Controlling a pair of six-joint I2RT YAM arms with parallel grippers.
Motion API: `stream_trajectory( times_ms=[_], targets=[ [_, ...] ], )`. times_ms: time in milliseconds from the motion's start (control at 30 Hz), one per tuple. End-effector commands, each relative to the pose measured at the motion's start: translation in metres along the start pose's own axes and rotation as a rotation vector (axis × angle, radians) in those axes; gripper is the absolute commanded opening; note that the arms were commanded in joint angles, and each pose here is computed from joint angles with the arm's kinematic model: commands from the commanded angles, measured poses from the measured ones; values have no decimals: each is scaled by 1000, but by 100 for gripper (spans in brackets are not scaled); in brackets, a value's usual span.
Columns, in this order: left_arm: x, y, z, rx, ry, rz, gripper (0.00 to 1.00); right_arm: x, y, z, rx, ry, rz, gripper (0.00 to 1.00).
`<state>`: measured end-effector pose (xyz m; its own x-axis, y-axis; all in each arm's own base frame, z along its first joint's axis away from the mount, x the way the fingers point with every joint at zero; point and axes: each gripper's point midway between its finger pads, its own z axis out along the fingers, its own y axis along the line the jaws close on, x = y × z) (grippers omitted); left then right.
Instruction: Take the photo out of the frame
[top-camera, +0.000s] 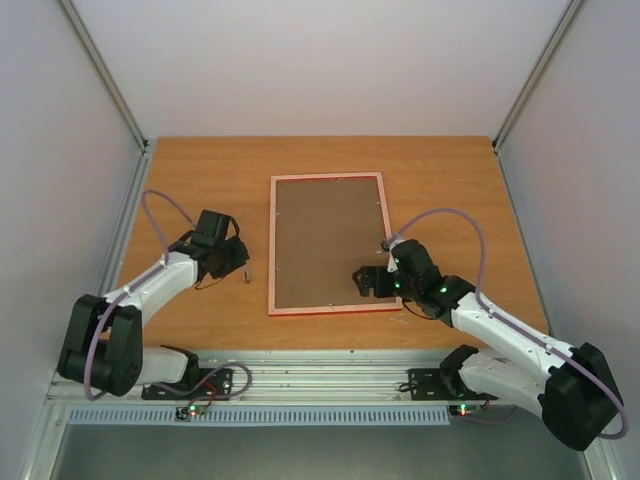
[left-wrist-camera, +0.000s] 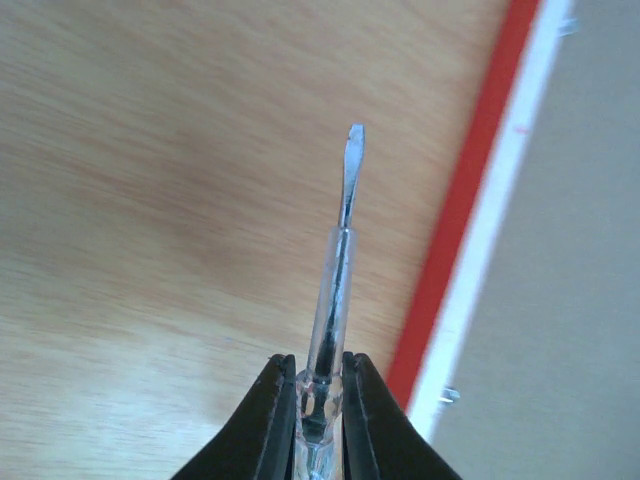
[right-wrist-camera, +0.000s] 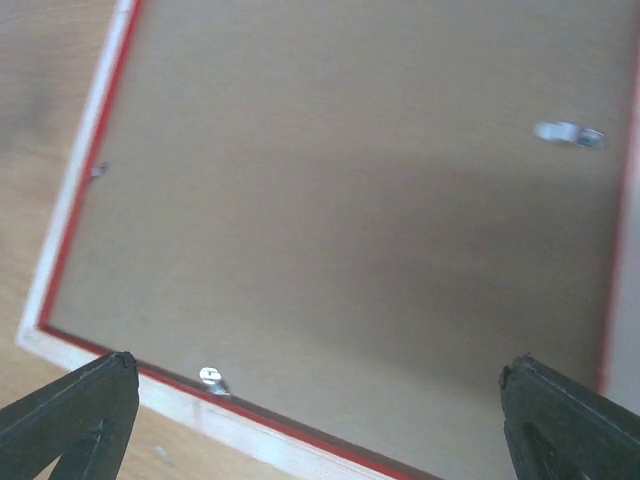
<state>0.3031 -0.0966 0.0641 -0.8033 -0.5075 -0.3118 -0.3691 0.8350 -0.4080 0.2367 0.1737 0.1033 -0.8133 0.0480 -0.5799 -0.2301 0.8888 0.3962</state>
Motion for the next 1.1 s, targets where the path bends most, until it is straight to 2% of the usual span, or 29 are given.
stream_trajectory(
  times_ms=[0,300,467,633,867,1067],
  targets=[
    [-6,-39,-18,228,-37,-70,0,-27,46,-1,-82,-94,-80,98],
    [7,-73,-50,454,-38,-188,1,-33,138,20,-247,-183,-206,97],
    [16,-95,-64,588,-29,-235,0,-34,167,27,-327,-230,-205,91],
    [18,-109,-76,661,-43,-268,1,-37,189,28,-408,-262,-212,80],
    [31,-129,-79,715,-28,-296,1,-43,205,33,-443,-270,-248,76],
    [38,-143,-80,760,22,-324,1,-53,206,38,-423,-314,-235,67]
  ],
)
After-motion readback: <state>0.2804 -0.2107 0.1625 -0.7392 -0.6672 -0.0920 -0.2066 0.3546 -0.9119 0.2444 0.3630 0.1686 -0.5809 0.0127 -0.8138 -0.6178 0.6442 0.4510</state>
